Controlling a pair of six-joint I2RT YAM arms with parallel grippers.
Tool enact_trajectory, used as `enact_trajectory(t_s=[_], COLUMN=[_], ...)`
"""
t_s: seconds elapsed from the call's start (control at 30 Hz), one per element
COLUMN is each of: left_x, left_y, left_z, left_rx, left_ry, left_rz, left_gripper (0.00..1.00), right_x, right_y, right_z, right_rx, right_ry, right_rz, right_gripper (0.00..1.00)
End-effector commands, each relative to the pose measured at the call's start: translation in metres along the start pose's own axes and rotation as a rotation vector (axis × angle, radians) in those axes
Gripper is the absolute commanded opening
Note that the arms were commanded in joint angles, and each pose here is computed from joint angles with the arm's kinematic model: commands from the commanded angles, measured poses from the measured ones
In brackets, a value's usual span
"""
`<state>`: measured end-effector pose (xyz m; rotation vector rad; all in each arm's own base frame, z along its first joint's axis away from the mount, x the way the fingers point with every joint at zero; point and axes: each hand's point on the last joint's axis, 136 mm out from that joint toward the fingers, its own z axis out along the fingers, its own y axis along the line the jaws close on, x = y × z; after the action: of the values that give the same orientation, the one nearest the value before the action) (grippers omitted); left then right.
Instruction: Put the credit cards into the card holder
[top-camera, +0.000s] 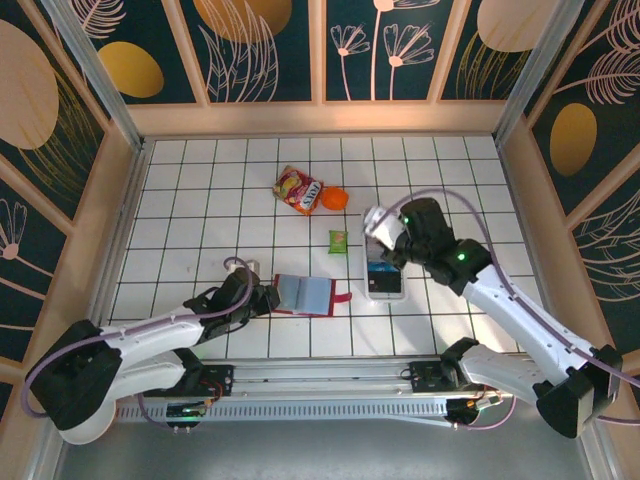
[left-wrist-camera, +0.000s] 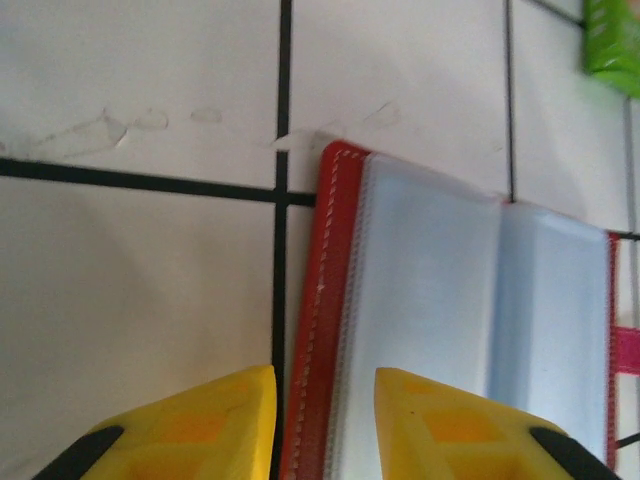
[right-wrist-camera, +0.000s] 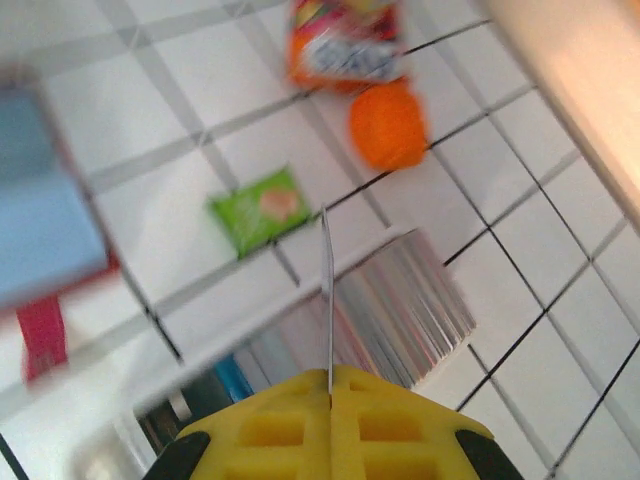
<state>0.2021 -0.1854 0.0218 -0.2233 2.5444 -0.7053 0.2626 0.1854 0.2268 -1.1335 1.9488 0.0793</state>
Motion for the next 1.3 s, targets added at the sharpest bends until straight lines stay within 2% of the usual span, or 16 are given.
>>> enact_trajectory(t_s=[0.0, 0.07, 0.1, 0.2, 0.3, 0.37, 0.53, 0.7, 0.97, 1.13, 1.27], left_x=[-0.005, -0.001, 0.003, 0.013, 0.021, 0.025, 0.031, 0.022, 0.016, 0.0, -0.004], left_y=[-0.013, -0.017, -0.018, -0.022, -0.027, -0.03, -0.029, -0.015, -0.016, -0.013, -0.024], left_z=[0.002, 0.004, 0.005, 0.008, 0.007, 0.007, 0.009, 0.004, -0.003, -0.011, -0.011], left_rx=[0.032, 0.053, 0.065, 0.094, 0.143, 0.155, 0.148, 0.074, 0.068, 0.03, 0.056], left_ry=[0.011, 0.032, 0.054, 0.106, 0.136, 0.148, 0.171, 0.116, 0.085, 0.011, 0.016], left_rz=[0.022, 0.022, 0.019, 0.003, -0.027, -0.022, -0.011, 0.014, 0.018, 0.03, 0.03], left_gripper=[0.28, 0.28, 0.28, 0.23, 0.23, 0.22, 0.21, 0.22, 0.22, 0.14, 0.07], right_x=[-0.029, -0.027, -0.029, -0.019, -0.018, -0.015, 0.002, 0.02, 0.018, 0.018, 0.021], right_y=[-0.023, -0.01, 0.006, 0.038, 0.069, 0.082, 0.112, 0.135, 0.158, 0.167, 0.174], right_z=[-0.011, -0.004, 0.0, 0.014, 0.023, 0.027, 0.043, 0.062, 0.091, 0.106, 0.114], right_rx=[0.068, -0.002, -0.091, -0.242, -0.346, -0.343, -0.37, -0.38, -0.41, -0.425, -0.434], right_ry=[-0.058, -0.044, -0.037, 0.007, -0.008, -0.002, 0.105, 0.178, 0.26, 0.281, 0.301], right_rz=[0.587, 0.795, 0.895, 1.179, 1.298, 1.313, 1.313, 1.312, 1.221, 1.213, 1.208], right_gripper=[0.0, 0.0, 0.0, 0.0, 0.0, 0.0, 0.0, 0.0, 0.0, 0.0, 0.0])
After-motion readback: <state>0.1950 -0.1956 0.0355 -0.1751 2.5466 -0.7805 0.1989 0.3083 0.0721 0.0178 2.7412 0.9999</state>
